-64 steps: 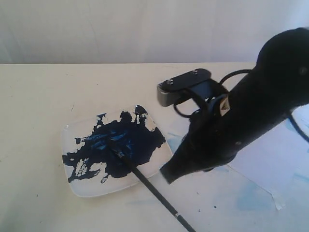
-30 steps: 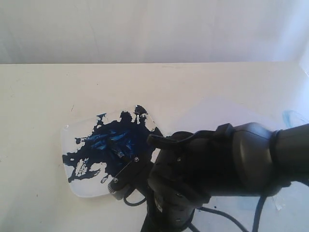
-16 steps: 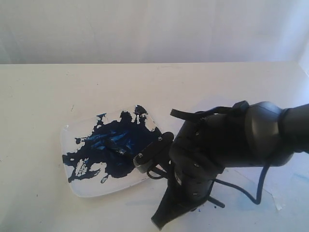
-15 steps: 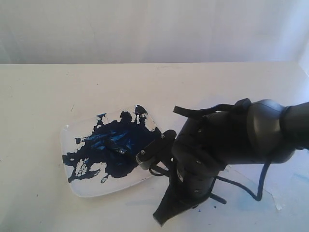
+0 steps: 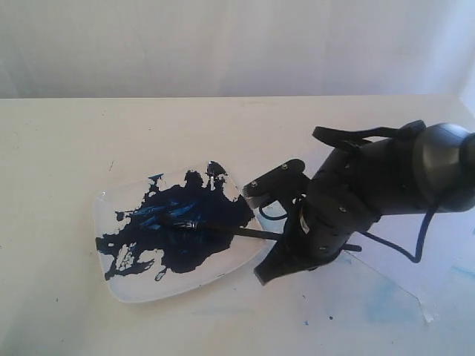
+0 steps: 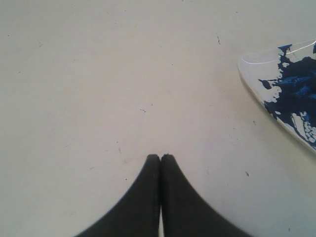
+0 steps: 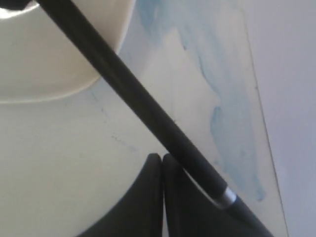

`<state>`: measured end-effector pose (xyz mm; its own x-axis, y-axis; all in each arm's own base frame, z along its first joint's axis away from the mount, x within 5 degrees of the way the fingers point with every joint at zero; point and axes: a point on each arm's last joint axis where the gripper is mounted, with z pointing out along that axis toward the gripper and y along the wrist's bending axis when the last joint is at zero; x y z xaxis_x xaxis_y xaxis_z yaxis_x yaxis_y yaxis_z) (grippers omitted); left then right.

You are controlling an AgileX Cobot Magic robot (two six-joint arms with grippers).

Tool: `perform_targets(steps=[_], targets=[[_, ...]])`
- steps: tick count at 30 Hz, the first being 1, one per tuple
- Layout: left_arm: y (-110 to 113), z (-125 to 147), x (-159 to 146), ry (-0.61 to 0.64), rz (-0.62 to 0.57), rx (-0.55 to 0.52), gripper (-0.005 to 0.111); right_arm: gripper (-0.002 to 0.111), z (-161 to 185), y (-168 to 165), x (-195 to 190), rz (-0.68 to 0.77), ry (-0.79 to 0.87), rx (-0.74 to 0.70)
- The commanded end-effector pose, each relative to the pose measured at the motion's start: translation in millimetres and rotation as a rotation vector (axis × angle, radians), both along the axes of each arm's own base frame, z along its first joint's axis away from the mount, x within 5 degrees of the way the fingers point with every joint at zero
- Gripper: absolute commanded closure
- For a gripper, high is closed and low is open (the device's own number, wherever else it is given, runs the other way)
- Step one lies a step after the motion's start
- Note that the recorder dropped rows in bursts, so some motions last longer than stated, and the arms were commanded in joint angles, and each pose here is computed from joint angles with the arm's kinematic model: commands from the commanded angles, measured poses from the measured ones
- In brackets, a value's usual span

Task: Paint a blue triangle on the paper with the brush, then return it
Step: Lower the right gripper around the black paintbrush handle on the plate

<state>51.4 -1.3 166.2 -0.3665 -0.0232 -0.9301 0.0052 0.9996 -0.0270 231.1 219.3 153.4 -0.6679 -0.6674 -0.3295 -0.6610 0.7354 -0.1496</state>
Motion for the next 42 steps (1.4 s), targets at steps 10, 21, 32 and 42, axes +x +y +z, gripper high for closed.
perform_targets(steps=[10, 21, 32, 42], targets=[[0.0, -0.9, -0.2, -0.001, 0.003, -0.008, 0.107, 0.108, 10.6, 6.9, 16.1, 0.000, -0.088, 0.124], [0.0, -0.9, -0.2, -0.001, 0.003, -0.008, 0.107, 0.108, 16.8, 0.0, 8.7, -0.107, 0.015, 0.082], [0.0, -0.9, -0.2, -0.001, 0.003, -0.008, 0.107, 0.108, -1.0, 2.2, 15.8, -0.119, 0.037, 0.096], [0.0, -0.9, -0.2, -0.001, 0.003, -0.008, 0.107, 0.108, -9.4, -8.3, 38.2, -0.199, -0.003, 0.175]])
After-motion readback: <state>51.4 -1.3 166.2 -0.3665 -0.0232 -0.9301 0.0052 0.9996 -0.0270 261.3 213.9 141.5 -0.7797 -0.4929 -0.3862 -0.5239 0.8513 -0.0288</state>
